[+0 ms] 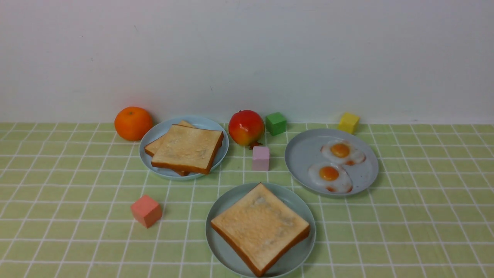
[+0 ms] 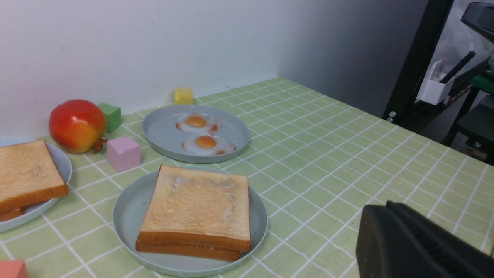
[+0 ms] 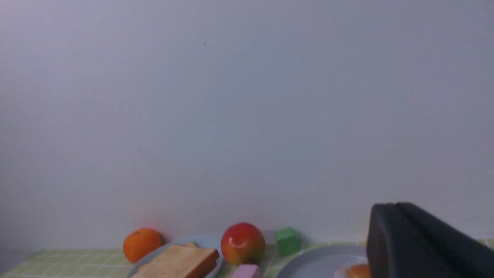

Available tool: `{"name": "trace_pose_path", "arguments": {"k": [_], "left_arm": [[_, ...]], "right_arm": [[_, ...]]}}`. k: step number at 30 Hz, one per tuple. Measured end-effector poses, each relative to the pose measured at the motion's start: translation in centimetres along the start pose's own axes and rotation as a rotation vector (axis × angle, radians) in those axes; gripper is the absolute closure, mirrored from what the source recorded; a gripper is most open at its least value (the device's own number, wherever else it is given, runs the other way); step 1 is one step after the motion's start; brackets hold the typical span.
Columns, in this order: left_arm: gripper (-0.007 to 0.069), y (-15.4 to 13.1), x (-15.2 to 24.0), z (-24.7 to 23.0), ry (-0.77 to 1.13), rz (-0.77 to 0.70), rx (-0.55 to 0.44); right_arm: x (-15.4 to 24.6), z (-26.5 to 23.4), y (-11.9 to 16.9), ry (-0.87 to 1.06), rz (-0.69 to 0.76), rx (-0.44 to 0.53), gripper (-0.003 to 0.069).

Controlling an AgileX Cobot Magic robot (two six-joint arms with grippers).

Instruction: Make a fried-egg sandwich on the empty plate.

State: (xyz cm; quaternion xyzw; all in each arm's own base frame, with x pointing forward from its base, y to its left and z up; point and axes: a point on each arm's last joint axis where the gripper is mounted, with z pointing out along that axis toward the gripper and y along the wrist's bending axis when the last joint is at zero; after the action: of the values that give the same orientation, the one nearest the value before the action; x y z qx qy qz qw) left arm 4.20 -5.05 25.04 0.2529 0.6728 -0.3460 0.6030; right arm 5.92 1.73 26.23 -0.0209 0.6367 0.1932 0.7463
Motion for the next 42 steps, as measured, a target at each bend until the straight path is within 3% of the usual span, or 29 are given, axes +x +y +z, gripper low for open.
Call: {"name": "trace_pose_path", "arguments": {"k": [7,10,15,21,35,42], "left_arm": [[0.0638,0.0,0.1,0.0,0.008,-0.001,-0.002],[0.0638,0.0,0.1,0.0,0.009,-0.001,-0.002],[0.0638,0.0,0.1,0.0,0.010,-0.002,-0.002],[0.0638,0.0,0.2,0.0,0.012,-0.002,-0.002],[0.0638,0.0,0.3,0.1,0.016,-0.002,-0.003],[0.0638,0.0,0.3,0.1,0.016,-0.002,-0.003]], "right_arm": [[3.0,-0.2,-0.8,0.081,0.002,0.038,0.0642],[5.1,-0.6,-1.7,0.132,0.016,0.124,0.0667],[6.3,-1.7,-2.6,0.223,-0.102,0.233,0.0671],[7.9,-2.6,-3.2,0.404,-0.097,0.308,0.0671],[8.1,-2.7,-3.0,0.445,-0.065,0.297,0.0671],[8.1,-2.7,-2.9,0.463,-0.158,0.264,0.0671]]}}
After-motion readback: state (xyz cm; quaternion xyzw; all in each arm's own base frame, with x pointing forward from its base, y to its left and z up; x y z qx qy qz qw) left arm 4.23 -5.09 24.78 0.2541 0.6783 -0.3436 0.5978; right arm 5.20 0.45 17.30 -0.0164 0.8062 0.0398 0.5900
